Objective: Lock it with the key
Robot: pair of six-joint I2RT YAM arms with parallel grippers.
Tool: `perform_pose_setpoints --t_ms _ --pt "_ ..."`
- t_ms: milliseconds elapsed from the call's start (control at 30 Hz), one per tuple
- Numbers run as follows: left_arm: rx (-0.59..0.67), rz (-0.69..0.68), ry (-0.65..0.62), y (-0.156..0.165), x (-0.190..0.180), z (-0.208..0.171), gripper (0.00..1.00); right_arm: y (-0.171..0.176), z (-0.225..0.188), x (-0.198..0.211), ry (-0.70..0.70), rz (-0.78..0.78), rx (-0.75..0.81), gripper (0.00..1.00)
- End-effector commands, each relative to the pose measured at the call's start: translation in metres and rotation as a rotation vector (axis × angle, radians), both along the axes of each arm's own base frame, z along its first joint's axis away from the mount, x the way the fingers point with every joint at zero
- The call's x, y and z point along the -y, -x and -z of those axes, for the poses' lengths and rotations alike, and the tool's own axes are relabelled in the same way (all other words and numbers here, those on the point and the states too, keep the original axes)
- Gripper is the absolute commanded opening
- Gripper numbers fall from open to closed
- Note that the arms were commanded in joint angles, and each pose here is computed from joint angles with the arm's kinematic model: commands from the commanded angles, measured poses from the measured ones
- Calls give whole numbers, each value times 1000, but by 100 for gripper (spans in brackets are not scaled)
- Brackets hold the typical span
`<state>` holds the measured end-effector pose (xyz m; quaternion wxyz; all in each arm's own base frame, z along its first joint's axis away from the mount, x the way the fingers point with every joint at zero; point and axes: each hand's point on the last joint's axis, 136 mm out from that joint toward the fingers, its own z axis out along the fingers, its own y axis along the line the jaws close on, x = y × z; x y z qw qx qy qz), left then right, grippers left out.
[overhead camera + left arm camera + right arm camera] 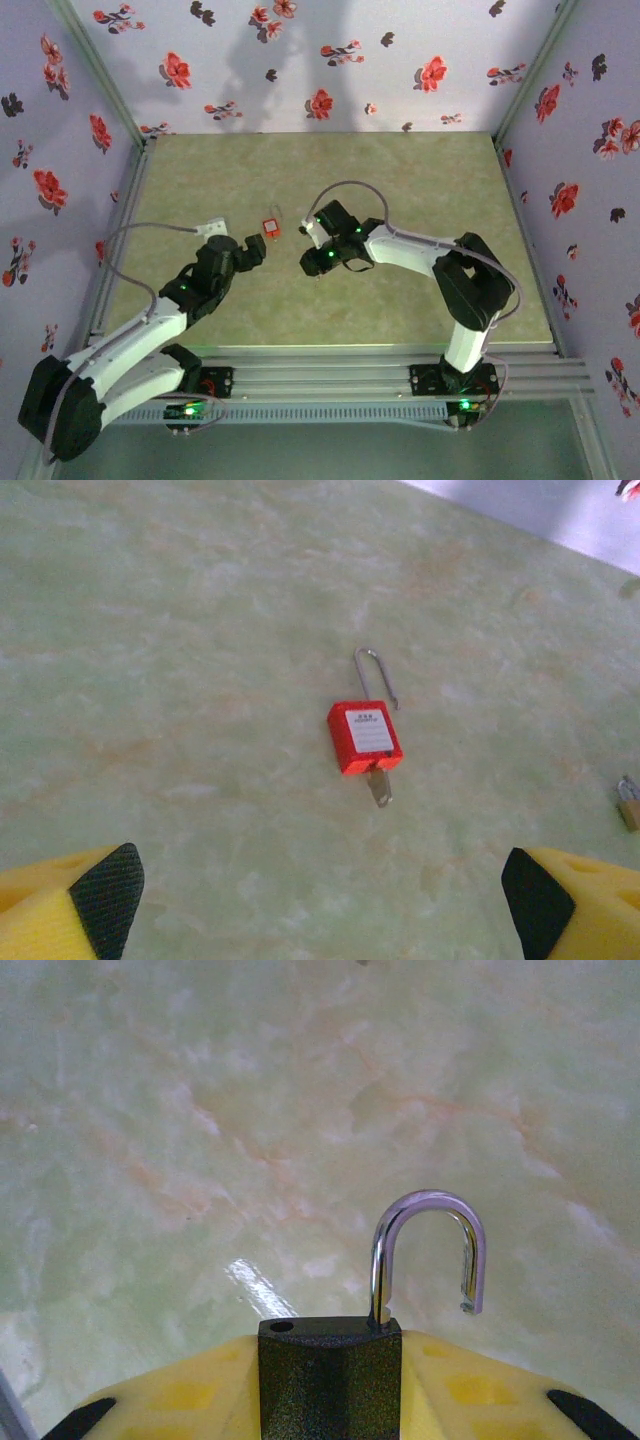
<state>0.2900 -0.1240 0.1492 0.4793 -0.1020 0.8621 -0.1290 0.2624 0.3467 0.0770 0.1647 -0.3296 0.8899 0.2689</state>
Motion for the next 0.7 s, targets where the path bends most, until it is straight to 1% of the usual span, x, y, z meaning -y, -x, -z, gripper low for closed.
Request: perform_pose_setpoints --t_ms 0,333,467,667 --pt "-8 -6 75 -8 10 -7 95 5 -19 -9 -75 -22 14 36" --pt "-135 69 129 -17 51 8 90 14 -31 -9 -133 -48 22 35" --pt "-171 97 152 -18 70 17 88 17 -35 -9 -150 -57 24 35" --pt "-206 133 157 -19 96 20 85 23 -41 -9 -182 -74 27 35"
